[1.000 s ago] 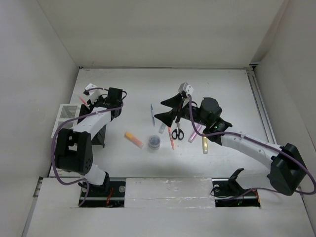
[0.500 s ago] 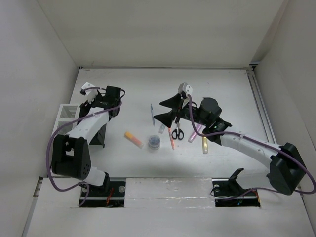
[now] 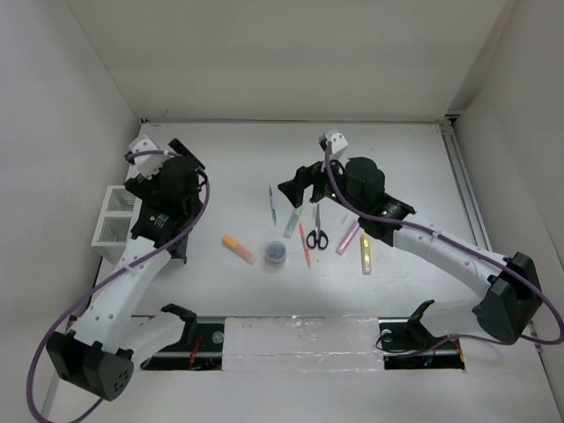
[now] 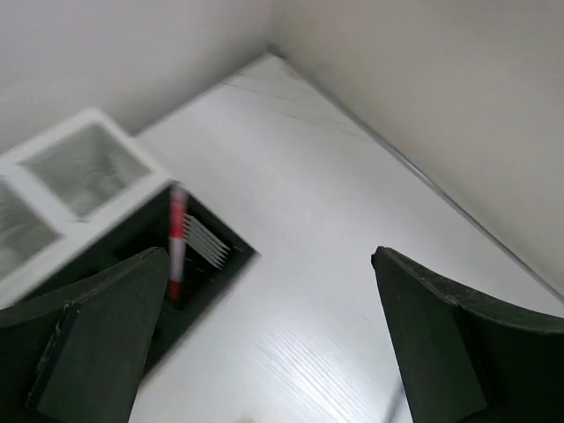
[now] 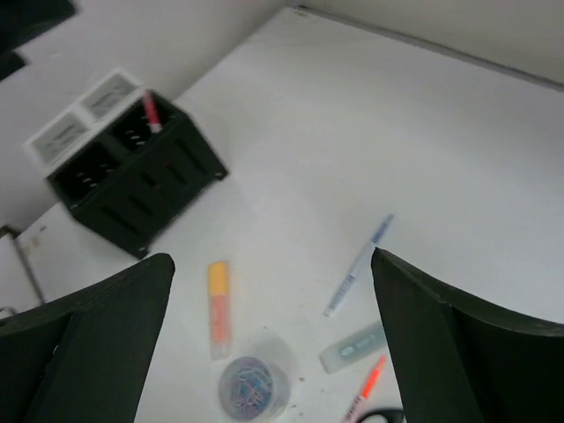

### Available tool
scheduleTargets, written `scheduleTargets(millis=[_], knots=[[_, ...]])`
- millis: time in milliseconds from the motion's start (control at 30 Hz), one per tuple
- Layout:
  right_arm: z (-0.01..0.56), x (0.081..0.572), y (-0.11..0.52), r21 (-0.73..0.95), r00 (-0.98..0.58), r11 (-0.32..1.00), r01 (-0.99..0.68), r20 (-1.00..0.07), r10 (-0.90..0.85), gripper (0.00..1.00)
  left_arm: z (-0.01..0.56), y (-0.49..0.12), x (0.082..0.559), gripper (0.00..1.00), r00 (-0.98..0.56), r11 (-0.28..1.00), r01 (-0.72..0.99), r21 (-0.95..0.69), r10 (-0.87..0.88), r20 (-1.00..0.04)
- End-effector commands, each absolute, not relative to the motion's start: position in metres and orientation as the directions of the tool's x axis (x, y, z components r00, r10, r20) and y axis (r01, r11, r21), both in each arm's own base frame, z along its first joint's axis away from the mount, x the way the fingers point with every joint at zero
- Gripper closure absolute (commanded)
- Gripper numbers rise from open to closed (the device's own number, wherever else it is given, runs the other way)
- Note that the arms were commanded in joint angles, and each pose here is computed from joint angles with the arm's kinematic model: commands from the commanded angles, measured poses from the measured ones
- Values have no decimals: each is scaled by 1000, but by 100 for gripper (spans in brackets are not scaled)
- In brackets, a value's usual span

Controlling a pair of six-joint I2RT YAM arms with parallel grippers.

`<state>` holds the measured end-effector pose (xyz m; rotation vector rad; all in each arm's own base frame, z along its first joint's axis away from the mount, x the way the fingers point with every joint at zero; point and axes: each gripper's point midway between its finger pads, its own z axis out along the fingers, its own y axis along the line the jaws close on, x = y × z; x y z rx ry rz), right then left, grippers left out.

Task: Sort the stationery into containers
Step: Place the stationery into the container, then grab a piece of stationery with the left arm

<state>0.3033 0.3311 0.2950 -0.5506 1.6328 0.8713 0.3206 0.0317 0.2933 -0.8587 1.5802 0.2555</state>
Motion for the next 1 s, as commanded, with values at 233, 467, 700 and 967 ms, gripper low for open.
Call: scheduleTargets(millis=[233, 467, 700, 967], knots=[[238, 347, 217, 197, -413, 972, -125, -901, 130, 0, 299, -123, 332, 0, -245, 940, -215, -266, -315, -917], [251, 343, 152, 184, -421, 978, 93, -883, 207, 0, 226, -156, 369, 0, -457, 944, -269, -190, -299, -838], [228, 339, 128, 144, -460, 973, 180, -862, 213, 0, 161, -186, 405, 0, -606, 965, -238, -107, -233, -761], [236, 337, 154, 206, -463, 979, -6, -868, 179, 0, 101, -200, 408, 7, -726, 971, -239, -29, -198, -659]])
